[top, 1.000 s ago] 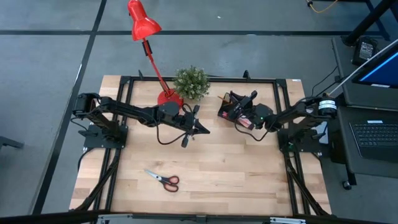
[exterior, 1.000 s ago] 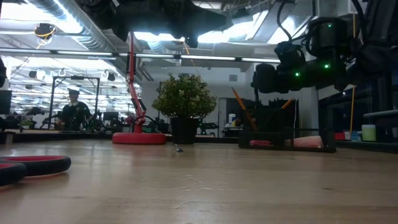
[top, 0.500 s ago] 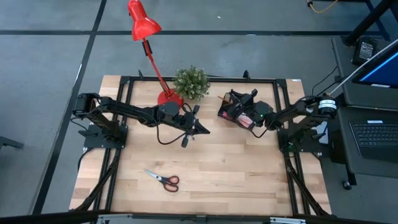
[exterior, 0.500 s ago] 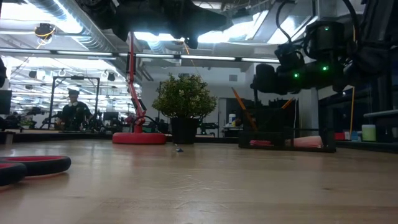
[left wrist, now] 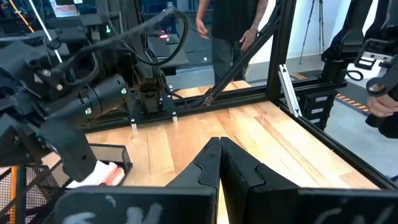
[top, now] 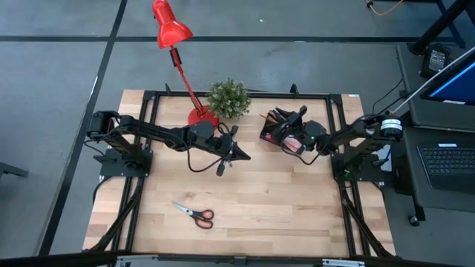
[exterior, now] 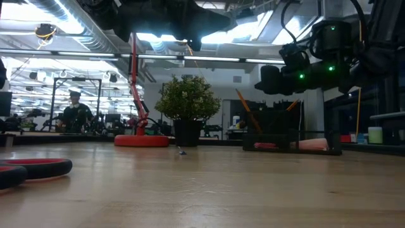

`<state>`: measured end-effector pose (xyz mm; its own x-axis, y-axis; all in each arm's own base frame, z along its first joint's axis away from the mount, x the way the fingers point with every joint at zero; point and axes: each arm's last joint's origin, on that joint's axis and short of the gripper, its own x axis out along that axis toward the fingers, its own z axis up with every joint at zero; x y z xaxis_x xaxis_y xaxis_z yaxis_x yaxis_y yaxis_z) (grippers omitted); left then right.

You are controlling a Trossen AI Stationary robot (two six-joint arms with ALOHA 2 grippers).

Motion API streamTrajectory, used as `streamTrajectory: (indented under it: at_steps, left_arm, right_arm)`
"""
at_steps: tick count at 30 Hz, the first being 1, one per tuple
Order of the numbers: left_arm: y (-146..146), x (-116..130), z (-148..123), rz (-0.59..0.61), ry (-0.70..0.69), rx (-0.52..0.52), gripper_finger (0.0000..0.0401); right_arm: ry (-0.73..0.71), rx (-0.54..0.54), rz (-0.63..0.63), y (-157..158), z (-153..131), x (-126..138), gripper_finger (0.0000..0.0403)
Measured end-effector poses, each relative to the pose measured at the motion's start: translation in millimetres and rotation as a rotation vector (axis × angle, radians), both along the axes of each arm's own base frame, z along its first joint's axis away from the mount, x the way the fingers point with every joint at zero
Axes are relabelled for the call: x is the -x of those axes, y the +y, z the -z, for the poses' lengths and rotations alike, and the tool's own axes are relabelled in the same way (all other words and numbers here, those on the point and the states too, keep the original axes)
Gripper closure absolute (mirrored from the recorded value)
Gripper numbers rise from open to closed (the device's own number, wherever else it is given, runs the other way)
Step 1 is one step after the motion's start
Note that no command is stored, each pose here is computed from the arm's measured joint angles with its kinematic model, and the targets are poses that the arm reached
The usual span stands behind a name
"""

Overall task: Pick and place office supplies into organizer
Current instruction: Put the black scissors into the black desk organizer

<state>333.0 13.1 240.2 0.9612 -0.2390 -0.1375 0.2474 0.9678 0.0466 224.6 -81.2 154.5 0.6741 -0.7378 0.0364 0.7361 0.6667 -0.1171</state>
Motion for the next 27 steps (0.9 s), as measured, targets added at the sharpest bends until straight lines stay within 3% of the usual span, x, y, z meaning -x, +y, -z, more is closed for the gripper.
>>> streamTrajectory:
  at_steps: [11,19,27]
  left_arm:
    - [0.0,0.3,1.7,0.0,0.018,0.001,0.04]
    - [-2.8,-0.6,1.3,-0.089,0.013,-0.016,0.04]
    - [-26.5,-0.5,1.3,-0.02,0.008,-0.035,0.0399]
  right_arm:
    - [-0.069,0.084,-0.089,24.0,-29.7,2.5,0.0338]
    - [-0.109,0.139,-0.292,71.9,-48.4,4.3,0.0349]
    - [-0.033,0.127,-0.571,119.9,-43.0,7.3,0.0397]
